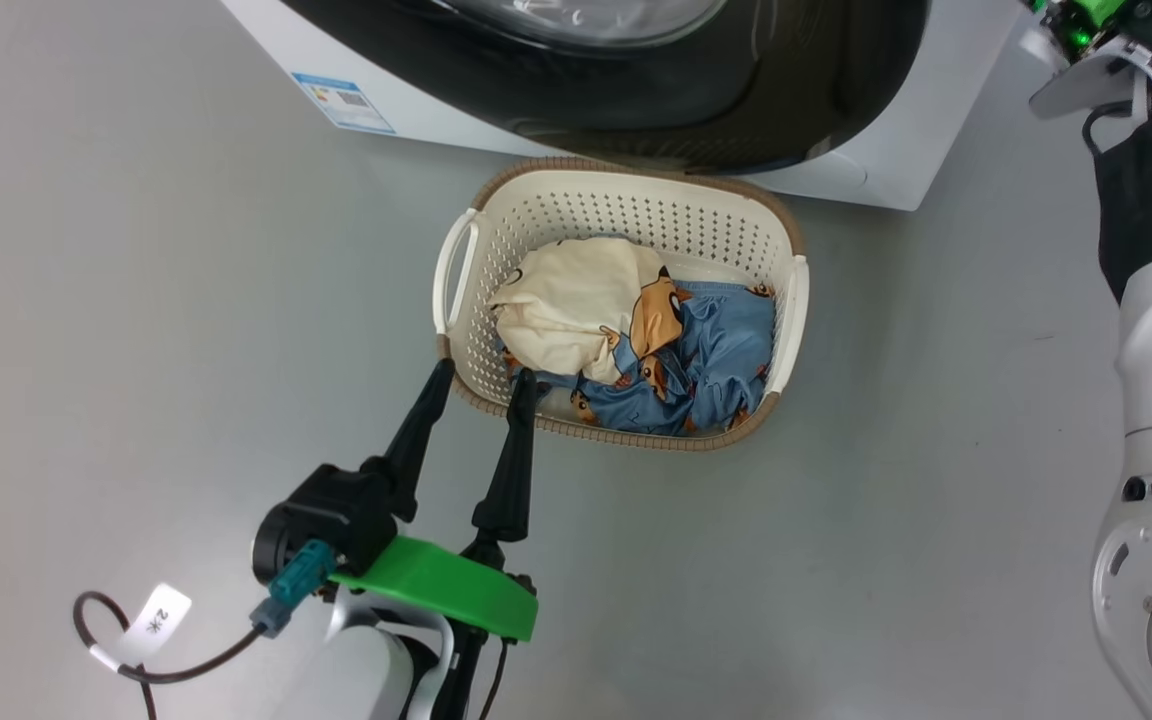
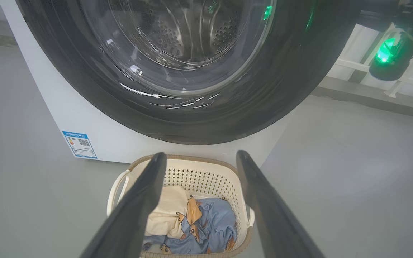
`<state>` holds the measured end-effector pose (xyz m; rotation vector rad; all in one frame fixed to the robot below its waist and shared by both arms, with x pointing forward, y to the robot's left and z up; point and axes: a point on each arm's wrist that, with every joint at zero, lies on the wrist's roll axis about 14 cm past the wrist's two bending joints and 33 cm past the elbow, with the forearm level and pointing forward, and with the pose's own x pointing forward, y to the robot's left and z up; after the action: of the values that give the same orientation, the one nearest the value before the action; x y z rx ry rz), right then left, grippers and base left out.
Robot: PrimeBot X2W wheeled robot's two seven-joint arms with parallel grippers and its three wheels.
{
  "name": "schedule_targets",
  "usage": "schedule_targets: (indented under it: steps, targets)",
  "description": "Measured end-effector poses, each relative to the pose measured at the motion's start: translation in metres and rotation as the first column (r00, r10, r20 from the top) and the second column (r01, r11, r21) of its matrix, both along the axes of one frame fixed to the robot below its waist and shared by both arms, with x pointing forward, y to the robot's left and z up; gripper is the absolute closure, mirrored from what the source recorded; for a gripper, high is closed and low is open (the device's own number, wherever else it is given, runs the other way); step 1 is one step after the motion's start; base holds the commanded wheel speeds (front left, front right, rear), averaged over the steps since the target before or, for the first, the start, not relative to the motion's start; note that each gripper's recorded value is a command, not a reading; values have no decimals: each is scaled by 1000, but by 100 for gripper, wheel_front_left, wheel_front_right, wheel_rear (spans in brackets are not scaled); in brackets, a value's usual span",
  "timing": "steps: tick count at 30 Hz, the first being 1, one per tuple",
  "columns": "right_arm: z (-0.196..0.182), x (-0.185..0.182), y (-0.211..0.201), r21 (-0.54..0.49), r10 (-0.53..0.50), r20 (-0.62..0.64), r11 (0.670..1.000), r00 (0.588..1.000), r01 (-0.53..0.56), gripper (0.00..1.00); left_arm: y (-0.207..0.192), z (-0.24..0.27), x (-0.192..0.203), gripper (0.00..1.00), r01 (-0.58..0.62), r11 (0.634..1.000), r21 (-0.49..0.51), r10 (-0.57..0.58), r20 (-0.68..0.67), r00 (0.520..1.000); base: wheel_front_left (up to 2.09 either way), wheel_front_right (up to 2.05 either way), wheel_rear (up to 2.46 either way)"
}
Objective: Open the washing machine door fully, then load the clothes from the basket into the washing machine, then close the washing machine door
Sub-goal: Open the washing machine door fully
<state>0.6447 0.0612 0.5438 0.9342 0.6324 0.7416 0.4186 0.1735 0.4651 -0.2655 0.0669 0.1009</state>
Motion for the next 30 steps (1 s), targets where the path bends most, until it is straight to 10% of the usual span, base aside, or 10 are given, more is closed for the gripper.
schedule_targets:
  steps: [30]
  targets:
    - [-8, -93, 39, -73, 248, -32, 965, 968, -250, 100, -4, 20, -19, 0, 19, 1000, 17, -20, 52, 998, 0, 0, 0]
